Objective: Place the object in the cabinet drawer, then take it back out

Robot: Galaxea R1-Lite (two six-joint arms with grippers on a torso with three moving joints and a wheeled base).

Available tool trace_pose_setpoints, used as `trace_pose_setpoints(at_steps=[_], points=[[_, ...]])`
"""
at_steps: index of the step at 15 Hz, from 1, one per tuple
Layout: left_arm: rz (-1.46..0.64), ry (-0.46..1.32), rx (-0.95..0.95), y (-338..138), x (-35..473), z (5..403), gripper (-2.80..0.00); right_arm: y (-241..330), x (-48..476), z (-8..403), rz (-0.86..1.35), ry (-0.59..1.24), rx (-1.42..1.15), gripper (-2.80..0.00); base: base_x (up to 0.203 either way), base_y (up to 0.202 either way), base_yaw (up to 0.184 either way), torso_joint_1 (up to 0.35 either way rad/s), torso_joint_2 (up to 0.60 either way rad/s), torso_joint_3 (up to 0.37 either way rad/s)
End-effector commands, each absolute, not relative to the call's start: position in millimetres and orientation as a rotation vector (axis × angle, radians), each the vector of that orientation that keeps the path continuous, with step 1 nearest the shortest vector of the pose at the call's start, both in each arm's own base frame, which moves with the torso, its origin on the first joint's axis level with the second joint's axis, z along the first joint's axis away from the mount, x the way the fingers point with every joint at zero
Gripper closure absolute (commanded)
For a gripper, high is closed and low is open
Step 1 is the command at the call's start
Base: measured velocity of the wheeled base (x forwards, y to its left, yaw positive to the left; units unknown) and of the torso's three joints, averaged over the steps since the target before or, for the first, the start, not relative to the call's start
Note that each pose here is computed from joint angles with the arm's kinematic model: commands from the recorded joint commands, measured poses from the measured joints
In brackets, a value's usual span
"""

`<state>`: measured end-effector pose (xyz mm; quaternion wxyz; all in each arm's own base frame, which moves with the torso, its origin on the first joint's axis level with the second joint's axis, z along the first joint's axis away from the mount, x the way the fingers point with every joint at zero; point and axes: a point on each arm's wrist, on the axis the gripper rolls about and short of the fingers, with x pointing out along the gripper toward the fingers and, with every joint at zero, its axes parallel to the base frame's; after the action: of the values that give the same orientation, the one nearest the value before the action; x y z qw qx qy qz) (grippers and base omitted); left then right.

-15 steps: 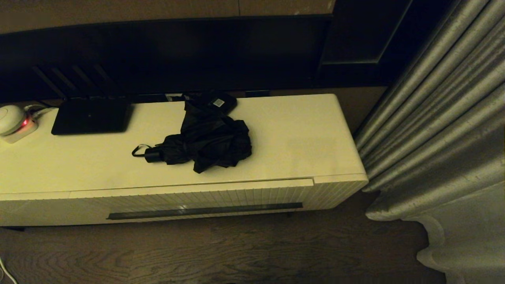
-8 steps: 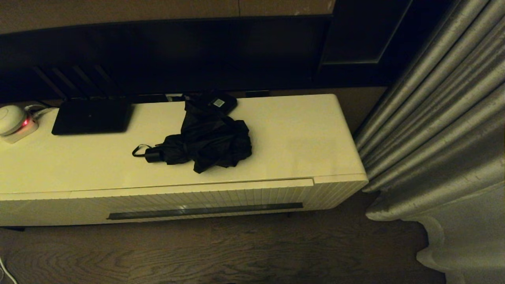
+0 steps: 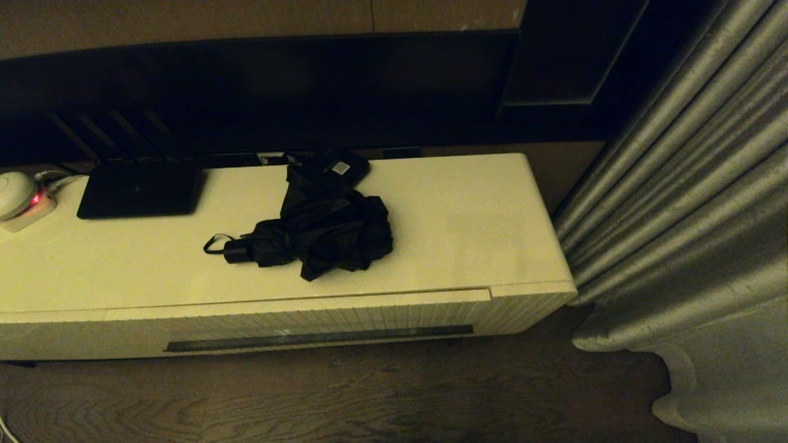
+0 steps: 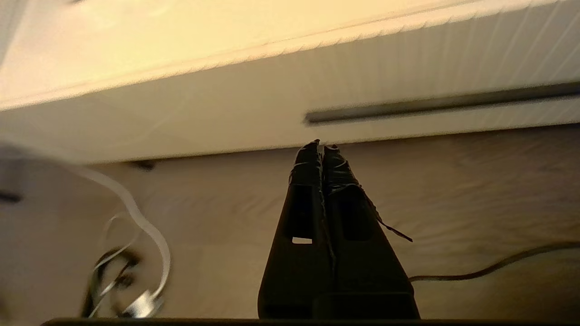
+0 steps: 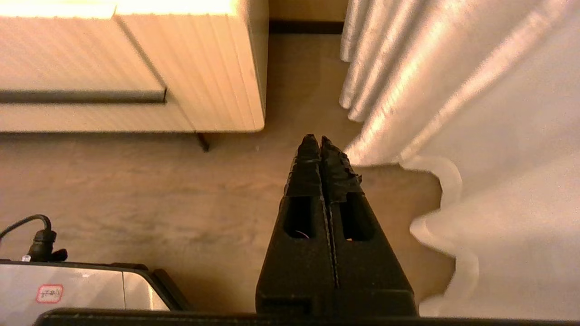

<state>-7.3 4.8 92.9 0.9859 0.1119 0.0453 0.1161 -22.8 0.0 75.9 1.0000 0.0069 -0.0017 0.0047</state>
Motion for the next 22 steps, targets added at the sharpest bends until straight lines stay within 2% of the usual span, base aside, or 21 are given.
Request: trace_pose_setpoints(at_steps=[1, 3, 7, 15, 22], points=[[0.169, 0.039, 0.21, 3.6, -17.7, 88.8, 0.0, 0.0, -22.7, 76.0, 0.011, -0.003, 0.014, 0.0, 0.182, 0.0, 0.0, 0.004, 0.0, 0.002], [0.072, 0.023, 0.192, 1.4, -23.9, 84.5, 0.0, 0.0, -22.7, 76.0, 0.011, -0.003, 0.014, 0.0, 0.187, 0.0, 0.0, 0.007, 0.0, -0.007], [0.065, -0.027, 0.178, 1.2, -25.5, 84.2, 0.0, 0.0, -22.6, 75.4, 0.011, 0.0, 0.014, 0.0, 0.145, 0.0, 0.003, 0.006, 0.0, 0.001], [-0.022, -0.036, 0.175, -0.8, -23.8, 80.6, 0.0, 0.0, -22.7, 76.0, 0.011, -0.003, 0.014, 0.0, 0.0, 0.0, 0.0, 0.0, 0.0, 0.0], [-0.015, 0.002, 0.083, -0.5, -22.7, 74.5, 0.0, 0.0, -22.6, 75.8, 0.011, -0.002, 0.014, 0.0, 0.0, 0.0, 0.0, 0.0, 0.0, 0.0]])
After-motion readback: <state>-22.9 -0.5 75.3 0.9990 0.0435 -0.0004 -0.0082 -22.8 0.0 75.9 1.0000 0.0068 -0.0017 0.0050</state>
